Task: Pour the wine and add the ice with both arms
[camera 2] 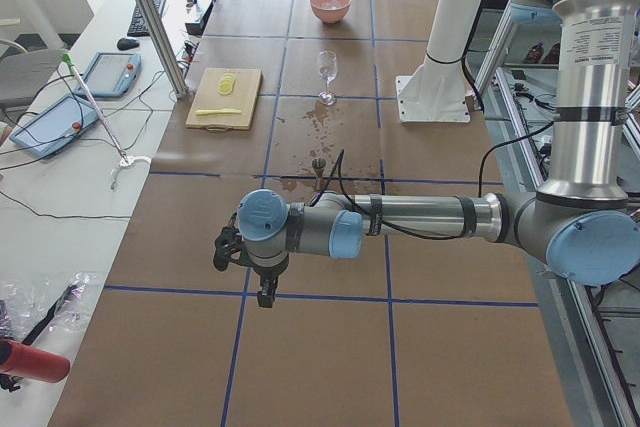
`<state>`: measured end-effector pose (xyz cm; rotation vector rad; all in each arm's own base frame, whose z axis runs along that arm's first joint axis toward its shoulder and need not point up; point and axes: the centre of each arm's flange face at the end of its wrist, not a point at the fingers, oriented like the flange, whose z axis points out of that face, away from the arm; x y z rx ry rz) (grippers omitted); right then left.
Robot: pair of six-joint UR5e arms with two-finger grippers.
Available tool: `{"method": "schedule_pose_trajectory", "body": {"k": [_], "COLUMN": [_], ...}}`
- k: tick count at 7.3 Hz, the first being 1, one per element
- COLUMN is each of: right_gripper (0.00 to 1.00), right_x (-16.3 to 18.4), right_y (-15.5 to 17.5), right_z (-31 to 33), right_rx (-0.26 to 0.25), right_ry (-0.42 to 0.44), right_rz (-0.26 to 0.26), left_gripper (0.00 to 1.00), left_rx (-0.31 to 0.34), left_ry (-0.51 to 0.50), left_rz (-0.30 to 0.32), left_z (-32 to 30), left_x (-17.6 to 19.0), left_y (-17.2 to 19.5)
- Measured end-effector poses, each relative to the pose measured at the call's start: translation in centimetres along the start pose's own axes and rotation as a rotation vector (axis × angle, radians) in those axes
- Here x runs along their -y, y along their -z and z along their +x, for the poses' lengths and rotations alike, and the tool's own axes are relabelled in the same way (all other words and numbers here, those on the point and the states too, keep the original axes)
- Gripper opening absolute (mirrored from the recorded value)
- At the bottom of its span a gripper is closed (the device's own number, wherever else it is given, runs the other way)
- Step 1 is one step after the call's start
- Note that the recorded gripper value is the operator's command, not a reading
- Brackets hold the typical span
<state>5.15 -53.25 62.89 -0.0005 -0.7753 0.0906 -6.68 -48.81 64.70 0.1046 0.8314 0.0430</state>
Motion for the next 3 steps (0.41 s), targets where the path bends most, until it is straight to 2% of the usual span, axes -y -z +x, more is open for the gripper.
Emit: {"method": "schedule_pose_trajectory", "body": {"k": [3], "right_gripper": [1.0], "right_x": [-0.1], "right_y": [-0.07], "right_z": [0.06], "right_rx": [0.002], "right_ry": [-0.001], "right_rz": [-0.001], "left_gripper": [1.0], "left_rx": [-0.001], "left_ry": [0.004], "left_rz": [0.001], "left_z": [0.03], "left_x": [0.11], "left_y": [0.02]}}
